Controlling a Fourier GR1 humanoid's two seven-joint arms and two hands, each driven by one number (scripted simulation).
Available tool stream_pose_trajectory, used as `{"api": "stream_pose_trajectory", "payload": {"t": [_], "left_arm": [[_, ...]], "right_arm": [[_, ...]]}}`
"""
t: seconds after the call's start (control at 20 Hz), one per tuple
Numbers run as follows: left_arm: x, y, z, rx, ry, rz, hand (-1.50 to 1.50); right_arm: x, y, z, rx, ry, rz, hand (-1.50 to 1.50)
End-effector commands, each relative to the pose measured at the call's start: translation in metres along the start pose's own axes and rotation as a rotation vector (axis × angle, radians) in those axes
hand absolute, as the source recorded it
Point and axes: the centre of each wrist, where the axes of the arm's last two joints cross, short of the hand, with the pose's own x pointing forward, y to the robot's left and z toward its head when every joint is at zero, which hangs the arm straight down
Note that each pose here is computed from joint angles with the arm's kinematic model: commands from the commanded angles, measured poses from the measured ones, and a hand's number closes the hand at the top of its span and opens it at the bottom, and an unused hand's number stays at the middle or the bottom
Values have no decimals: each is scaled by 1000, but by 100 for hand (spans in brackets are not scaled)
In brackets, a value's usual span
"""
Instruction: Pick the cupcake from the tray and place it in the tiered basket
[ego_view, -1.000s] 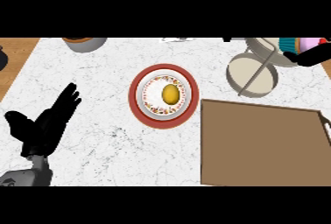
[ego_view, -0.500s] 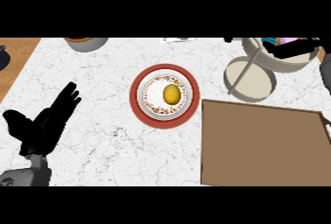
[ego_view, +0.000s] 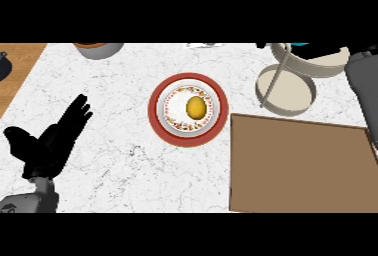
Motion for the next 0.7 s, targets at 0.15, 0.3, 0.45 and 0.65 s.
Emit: {"api": "stream_pose_trajectory", "payload": {"t": [0.15,0.3,0.45,0.65], "left_arm": [[4,3,-6,0,-6,0,0],[-10,-9,5,4,8,7,0],[11,-3,0,-4,13,15,0],[-9,-7,5,20,2,5,0]], "right_arm": [[1,6,-5,-24,52,-178,-150],[23,4,-19,-67,99,-306,-150],[3,-8,-12,-125,127,-429,-150],[-21,-63,-9,-206,143,-596,-150]]}}
